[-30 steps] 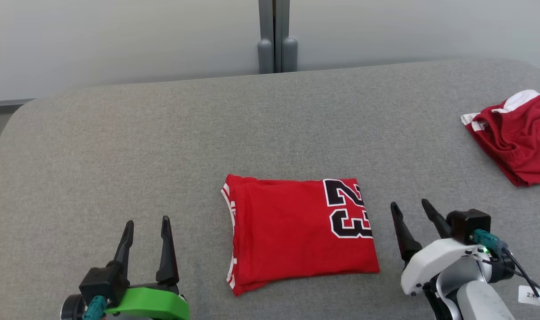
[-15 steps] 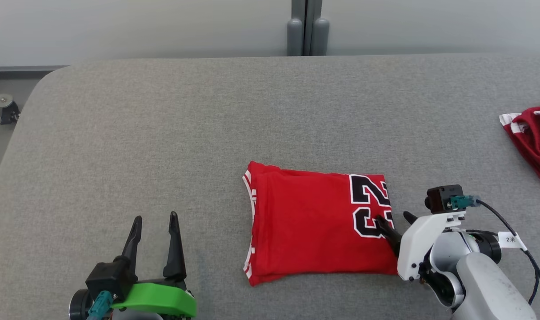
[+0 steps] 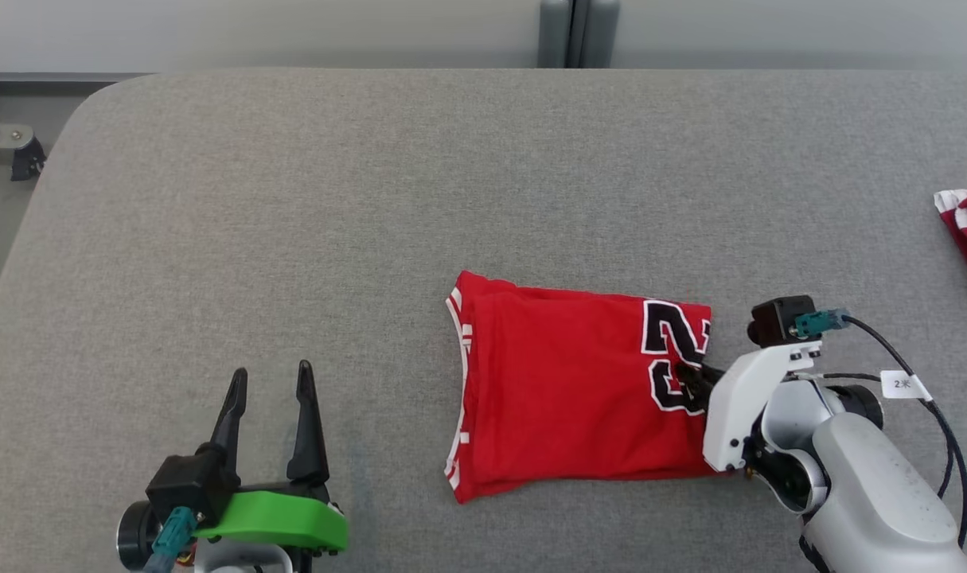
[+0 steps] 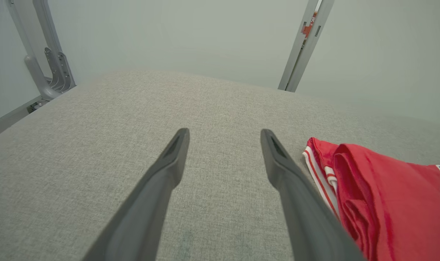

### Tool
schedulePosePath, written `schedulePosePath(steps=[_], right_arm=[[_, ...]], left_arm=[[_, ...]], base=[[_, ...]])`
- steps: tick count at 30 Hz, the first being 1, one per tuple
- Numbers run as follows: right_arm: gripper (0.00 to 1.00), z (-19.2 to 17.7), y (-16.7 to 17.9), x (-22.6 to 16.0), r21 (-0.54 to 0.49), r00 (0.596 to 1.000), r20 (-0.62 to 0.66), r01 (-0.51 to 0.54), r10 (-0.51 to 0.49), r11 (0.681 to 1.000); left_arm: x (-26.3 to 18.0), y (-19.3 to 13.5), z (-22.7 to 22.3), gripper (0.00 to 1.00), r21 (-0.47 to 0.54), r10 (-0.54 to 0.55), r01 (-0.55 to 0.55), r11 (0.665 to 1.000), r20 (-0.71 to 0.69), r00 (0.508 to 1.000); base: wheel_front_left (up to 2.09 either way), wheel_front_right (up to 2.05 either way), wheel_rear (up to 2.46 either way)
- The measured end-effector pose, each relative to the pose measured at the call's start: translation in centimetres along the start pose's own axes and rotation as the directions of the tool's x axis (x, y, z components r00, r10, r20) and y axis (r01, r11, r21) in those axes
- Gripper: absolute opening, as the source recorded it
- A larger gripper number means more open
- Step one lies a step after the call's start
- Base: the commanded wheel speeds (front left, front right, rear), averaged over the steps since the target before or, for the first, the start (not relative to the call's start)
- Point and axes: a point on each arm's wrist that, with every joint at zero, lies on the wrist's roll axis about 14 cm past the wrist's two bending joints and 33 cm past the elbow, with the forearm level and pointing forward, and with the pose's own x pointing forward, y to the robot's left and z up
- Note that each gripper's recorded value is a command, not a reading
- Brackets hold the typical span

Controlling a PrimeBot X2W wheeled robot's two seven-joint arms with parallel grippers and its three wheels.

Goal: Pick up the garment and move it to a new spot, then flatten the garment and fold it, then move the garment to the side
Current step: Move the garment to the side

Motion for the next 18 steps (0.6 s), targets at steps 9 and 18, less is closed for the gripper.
schedulePosePath(steps=[9,18], right_arm=[[0.00,2.3,-5.3,-2.5,-0.031,0.989,0.094,0.120,-0.117,0.992],[0.00,5.5,-14.5,-10.1,0.023,0.903,0.237,0.363,-0.358,0.931]], left_arm=[[2.4,-3.8,-0.3,1.00,0.007,-0.127,0.127,0.992,-0.001,0.992],[5.4,-11.1,-1.4,1.00,0.001,-0.341,0.341,0.940,-0.007,0.940]], base=[[0.00,0.00,0.00],[0.00,0.00,0.00]])
